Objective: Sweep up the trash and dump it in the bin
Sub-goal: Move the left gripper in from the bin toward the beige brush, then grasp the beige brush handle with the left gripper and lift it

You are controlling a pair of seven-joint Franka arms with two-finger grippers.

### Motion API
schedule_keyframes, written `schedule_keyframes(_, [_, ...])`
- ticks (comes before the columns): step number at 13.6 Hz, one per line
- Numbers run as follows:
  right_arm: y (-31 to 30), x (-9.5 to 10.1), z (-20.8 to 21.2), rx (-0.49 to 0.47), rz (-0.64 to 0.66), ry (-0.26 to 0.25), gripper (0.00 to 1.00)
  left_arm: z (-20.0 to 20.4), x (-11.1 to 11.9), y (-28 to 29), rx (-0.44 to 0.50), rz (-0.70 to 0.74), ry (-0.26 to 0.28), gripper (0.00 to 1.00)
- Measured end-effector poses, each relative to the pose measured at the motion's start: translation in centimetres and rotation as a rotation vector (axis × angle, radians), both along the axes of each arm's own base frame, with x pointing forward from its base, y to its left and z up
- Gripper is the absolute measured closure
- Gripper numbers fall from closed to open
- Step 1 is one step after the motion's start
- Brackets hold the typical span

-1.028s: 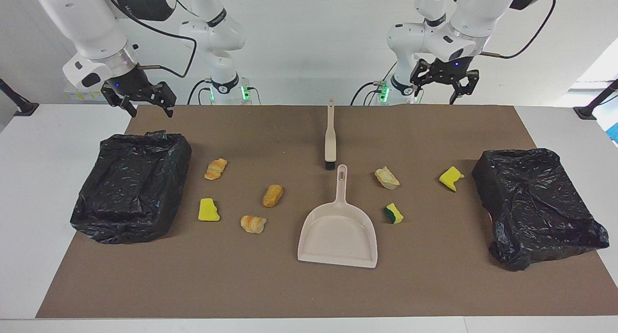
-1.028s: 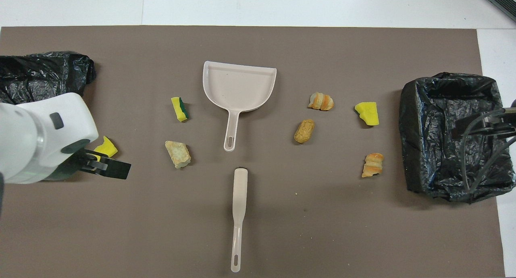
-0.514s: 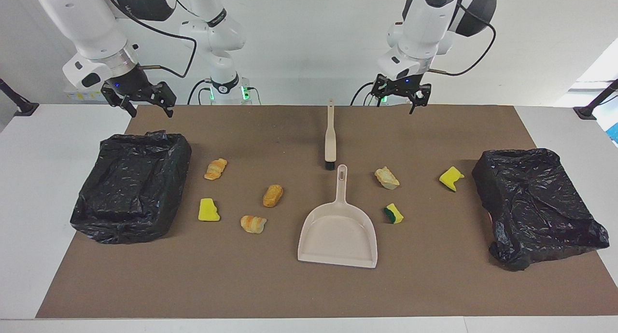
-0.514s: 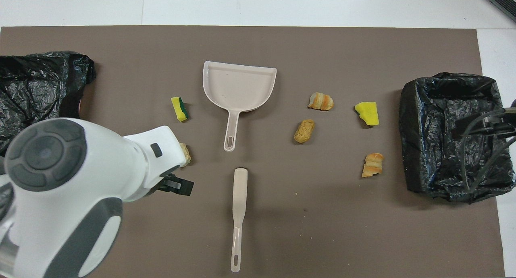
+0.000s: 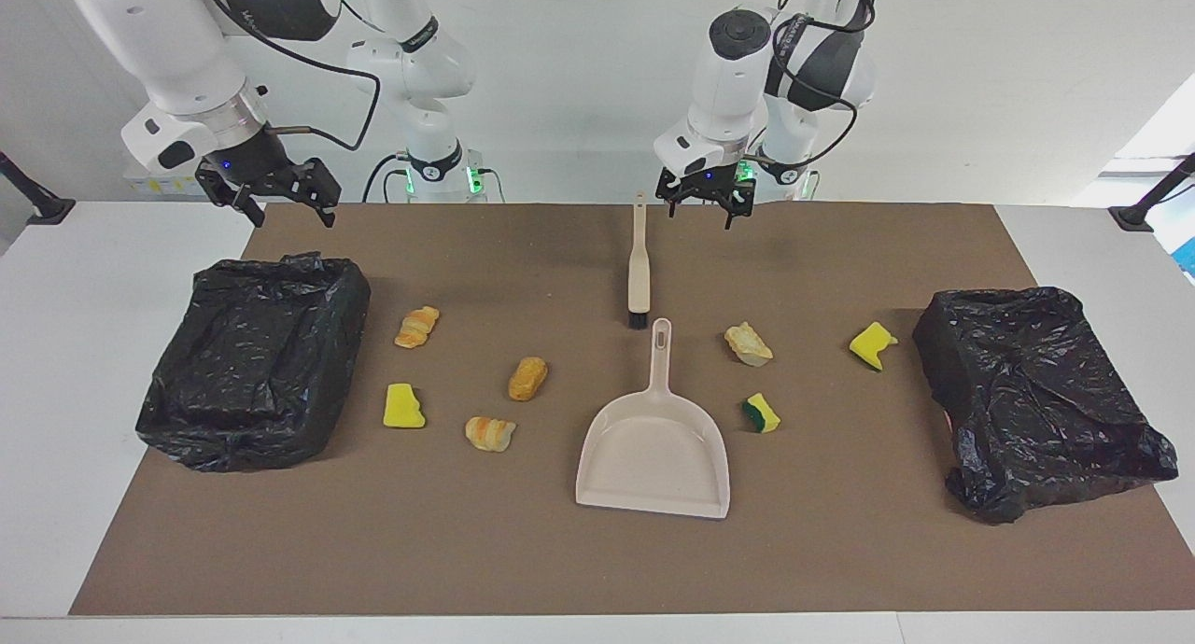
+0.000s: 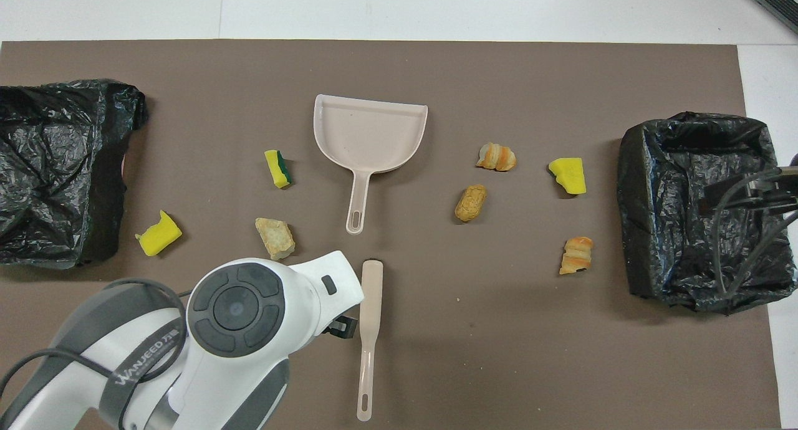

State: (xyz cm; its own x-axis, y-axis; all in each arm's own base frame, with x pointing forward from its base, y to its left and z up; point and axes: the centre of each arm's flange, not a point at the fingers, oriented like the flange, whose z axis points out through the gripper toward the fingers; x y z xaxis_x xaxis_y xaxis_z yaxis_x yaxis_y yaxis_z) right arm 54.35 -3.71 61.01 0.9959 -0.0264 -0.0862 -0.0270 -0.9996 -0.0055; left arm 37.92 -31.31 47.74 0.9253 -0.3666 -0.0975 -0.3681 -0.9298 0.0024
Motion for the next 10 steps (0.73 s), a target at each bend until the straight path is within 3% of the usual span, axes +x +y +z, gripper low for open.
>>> schedule_keyframes(3, [0.0,0.0,0.0,0.000,0.000,0.000,0.00,-3.0,-3.0,-2.8,0.007,-0.045,0.005,0.00])
schedule_keyframes(5, [0.0,0.0,0.0,0.000,0.000,0.000,0.00,-6.6,-5.3,-4.6,-0.003,-0.036,-0.016,0.00])
schedule_keyframes(7, [0.0,0.0,0.0,0.000,0.000,0.000,0.00,-10.1,-7.6,-5.7,0.014,-0.047,-0.002,0.00])
schedule_keyframes(10, [0.0,0.0,0.0,0.000,0.000,0.000,0.00,-12.9,-9.1,-6.4,0.029,-0.051,0.011,0.00])
